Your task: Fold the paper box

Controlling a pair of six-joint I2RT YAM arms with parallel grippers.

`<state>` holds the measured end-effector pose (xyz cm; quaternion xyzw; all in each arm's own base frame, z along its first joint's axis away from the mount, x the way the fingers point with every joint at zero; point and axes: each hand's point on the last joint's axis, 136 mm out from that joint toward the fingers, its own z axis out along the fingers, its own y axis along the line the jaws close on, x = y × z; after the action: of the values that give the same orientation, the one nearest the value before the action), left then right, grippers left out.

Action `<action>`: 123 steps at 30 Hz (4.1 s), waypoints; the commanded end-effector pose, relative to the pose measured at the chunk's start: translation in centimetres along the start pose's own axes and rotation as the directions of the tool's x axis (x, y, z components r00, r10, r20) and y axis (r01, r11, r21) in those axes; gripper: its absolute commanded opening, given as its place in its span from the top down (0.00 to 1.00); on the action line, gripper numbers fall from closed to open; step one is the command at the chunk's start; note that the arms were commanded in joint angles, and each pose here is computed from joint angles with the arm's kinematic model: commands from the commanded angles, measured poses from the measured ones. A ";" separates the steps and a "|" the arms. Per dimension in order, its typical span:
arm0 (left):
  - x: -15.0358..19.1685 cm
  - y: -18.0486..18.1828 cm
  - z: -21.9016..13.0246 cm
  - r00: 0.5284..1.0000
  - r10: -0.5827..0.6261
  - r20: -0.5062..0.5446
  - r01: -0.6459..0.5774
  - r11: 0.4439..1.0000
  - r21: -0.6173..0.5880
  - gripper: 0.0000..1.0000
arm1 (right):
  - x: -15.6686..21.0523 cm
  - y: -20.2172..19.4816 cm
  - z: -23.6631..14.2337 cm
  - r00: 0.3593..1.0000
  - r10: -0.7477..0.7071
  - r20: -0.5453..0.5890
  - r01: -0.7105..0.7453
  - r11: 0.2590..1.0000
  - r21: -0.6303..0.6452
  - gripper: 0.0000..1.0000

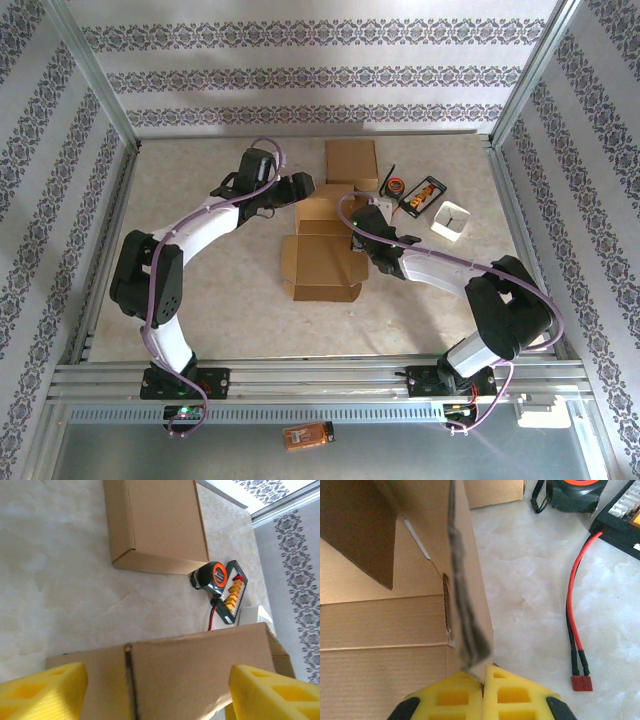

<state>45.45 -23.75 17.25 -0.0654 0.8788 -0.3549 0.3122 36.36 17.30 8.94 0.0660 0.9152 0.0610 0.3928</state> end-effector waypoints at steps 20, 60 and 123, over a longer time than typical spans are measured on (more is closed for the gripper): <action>2.2 -2.0 -0.6 0.994 -0.108 -0.024 0.111 0.982 0.151 0.40 | 0.2 6.7 1.9 0.996 0.030 -0.089 -0.044 0.987 -0.156 0.88; 0.6 -1.4 -2.2 0.998 -0.009 0.054 0.006 0.999 0.048 0.27 | -10.8 -0.3 -7.8 0.908 -0.216 0.360 0.302 0.932 -0.202 0.43; 1.9 0.6 1.9 0.987 0.139 -0.079 -0.140 0.990 -0.005 0.23 | -5.6 5.6 4.7 0.397 -0.826 0.400 0.897 0.257 -0.360 0.43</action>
<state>45.19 -24.36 14.96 -0.0045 0.8929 -0.3300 0.3064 43.92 20.62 10.22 -0.5318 0.7364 0.0664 0.4128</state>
